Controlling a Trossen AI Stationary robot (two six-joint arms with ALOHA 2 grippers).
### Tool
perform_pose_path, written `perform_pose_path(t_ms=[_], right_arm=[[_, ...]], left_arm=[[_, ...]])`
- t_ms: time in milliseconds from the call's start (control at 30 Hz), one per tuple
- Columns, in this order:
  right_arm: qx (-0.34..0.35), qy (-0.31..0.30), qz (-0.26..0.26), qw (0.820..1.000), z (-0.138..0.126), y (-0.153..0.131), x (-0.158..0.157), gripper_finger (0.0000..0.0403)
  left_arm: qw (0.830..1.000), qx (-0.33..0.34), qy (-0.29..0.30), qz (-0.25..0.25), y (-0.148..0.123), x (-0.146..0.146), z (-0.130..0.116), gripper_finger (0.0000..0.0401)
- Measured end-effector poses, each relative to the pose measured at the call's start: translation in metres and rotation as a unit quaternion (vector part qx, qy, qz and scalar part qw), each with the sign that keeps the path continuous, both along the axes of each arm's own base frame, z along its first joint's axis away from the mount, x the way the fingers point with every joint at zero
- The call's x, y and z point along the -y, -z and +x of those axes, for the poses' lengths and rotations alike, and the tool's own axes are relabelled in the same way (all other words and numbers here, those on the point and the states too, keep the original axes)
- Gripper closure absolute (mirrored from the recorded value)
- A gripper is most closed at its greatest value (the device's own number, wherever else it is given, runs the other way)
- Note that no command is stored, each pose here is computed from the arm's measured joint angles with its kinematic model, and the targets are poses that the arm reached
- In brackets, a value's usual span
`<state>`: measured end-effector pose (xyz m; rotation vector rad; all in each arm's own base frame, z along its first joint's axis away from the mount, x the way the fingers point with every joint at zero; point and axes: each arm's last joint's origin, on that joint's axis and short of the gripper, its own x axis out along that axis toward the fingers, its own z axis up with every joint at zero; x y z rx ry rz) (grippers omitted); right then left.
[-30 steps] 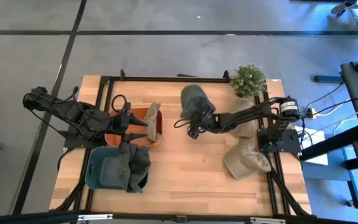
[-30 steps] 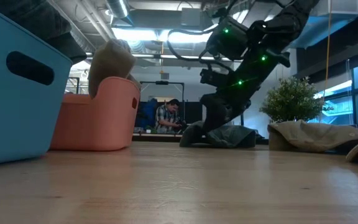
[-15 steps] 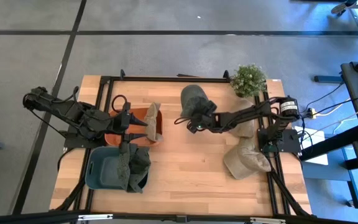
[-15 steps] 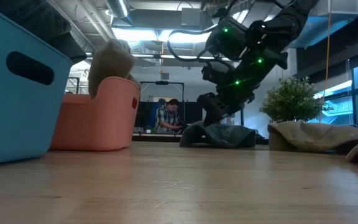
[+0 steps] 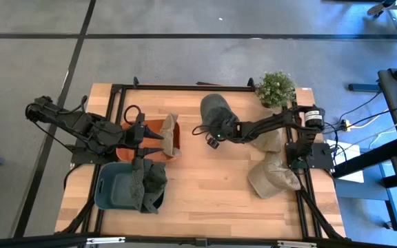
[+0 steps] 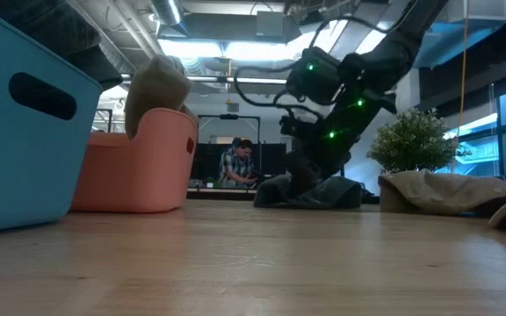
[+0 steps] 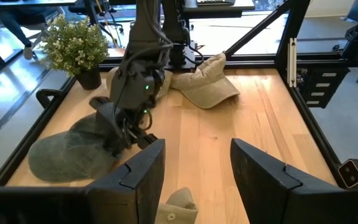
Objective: Pick & Place hat
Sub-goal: Put the gray cap into the blue bin
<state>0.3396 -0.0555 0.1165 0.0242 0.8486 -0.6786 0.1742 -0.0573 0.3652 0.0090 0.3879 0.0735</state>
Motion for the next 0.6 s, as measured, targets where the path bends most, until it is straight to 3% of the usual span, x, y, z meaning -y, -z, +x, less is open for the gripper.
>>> perform_pose_path(t_ms=[133,400,600], right_arm=[[0.019,-0.019,0.067,0.997,0.004,0.012,0.006,0.0275],[0.065,-0.025,0.237,0.969,0.007,0.023,0.014,0.0275],[0.058,-0.076,0.241,0.966,0.01,0.022,-0.003,0.0275]], left_arm=[[1.0,0.0,0.0,0.0,0.0,0.0,0.0,0.0224],[1.0,0.0,0.0,0.0,0.0,0.0,0.0,0.0224],[1.0,0.0,0.0,0.0,0.0,0.0,0.0,0.0223]])
